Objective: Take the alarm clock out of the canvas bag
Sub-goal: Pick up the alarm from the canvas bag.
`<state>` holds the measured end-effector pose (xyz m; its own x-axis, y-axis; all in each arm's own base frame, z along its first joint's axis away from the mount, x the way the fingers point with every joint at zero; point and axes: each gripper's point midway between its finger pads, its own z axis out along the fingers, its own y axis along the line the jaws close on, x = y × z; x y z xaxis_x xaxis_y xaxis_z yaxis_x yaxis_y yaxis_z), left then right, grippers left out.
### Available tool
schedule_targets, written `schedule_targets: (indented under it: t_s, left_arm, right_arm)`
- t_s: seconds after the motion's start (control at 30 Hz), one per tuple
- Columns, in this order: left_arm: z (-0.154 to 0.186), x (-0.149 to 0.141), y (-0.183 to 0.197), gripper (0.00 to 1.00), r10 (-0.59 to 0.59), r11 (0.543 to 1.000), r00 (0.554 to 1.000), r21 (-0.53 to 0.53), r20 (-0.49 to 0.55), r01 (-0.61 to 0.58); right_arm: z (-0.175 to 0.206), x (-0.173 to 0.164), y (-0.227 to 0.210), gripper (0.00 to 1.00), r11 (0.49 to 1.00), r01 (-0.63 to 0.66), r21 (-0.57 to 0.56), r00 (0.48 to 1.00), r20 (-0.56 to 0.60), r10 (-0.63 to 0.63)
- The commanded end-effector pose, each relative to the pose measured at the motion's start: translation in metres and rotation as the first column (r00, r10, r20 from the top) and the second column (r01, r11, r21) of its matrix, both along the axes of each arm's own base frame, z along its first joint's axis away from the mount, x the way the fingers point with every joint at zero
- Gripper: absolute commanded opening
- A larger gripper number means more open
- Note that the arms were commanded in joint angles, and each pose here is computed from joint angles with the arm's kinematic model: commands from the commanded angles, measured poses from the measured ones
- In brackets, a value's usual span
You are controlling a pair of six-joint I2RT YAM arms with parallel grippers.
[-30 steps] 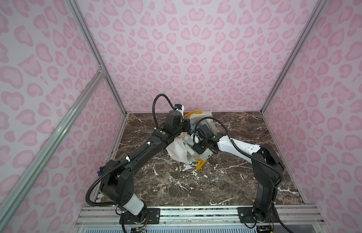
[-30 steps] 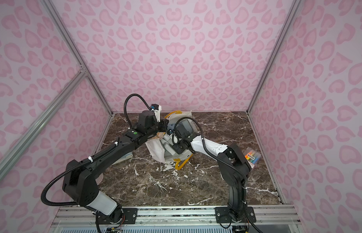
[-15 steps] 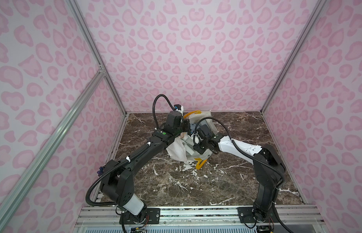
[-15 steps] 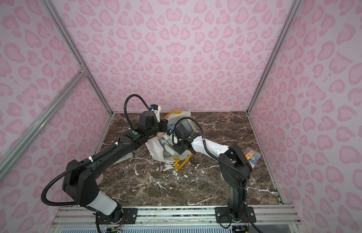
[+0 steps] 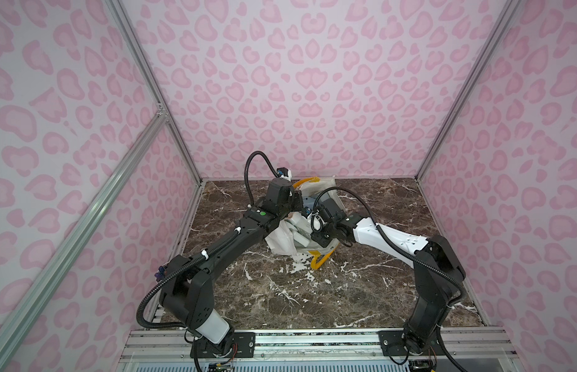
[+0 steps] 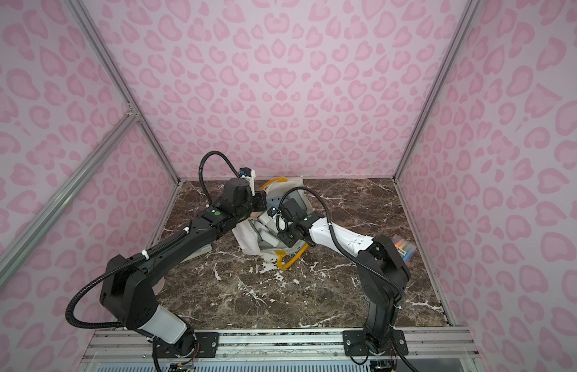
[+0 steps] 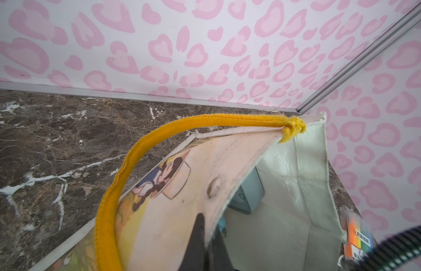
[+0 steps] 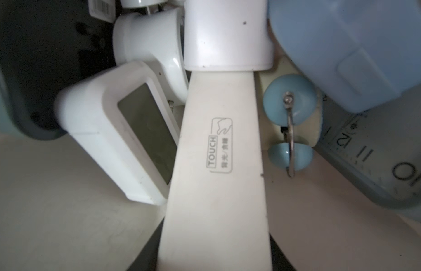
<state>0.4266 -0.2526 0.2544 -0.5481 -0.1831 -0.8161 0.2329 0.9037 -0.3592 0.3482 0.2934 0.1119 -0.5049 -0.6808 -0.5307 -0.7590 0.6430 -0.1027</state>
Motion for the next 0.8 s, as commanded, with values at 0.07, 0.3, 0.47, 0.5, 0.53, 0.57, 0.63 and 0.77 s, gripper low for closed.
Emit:
schedule_targets:
  t_s: [0.07,0.3,0.47,0.5,0.53,0.57,0.63,0.77]
  left_arm:
    - [-0.004,-0.001,0.000,0.04,0.009,1.000,1.000,0.020,-0.013,-0.009]
    - [-0.003,-0.001,-0.001,0.04,0.006,1.000,1.000,0.026,-0.009,-0.005]
    - [-0.001,-0.002,-0.001,0.04,0.003,1.000,1.000,0.026,-0.003,-0.003]
    - [-0.002,-0.002,-0.001,0.03,0.002,1.000,1.000,0.026,-0.005,-0.002]
    - [0.000,-0.002,-0.001,0.03,0.003,1.000,1.000,0.026,-0.001,-0.003]
    - [-0.001,-0.002,-0.001,0.04,0.001,1.000,1.000,0.027,-0.001,-0.001]
    - [-0.001,-0.002,-0.001,0.04,0.001,1.000,1.000,0.028,0.000,-0.001]
    - [-0.001,-0.002,-0.002,0.04,-0.001,1.000,1.000,0.028,0.001,0.001]
  right_arm:
    - [0.003,-0.009,-0.008,0.18,1.000,0.003,-0.013,1.000,-0.015,-0.004]
    - [0.014,-0.015,-0.014,0.18,1.000,0.006,-0.031,1.000,-0.023,-0.006]
    - [0.023,-0.019,-0.018,0.17,0.999,0.001,-0.037,1.000,-0.024,-0.002]
    - [0.025,-0.020,-0.019,0.17,0.999,0.002,-0.038,1.000,-0.023,-0.003]
    - [0.026,-0.021,-0.020,0.17,0.999,0.001,-0.040,1.000,-0.021,-0.002]
    - [0.028,-0.022,-0.021,0.17,0.999,0.002,-0.040,1.000,-0.019,-0.003]
    - [0.031,-0.022,-0.023,0.17,0.999,0.002,-0.044,1.000,-0.017,-0.003]
    - [0.036,-0.025,-0.029,0.17,0.998,-0.002,-0.068,1.000,-0.024,0.001]
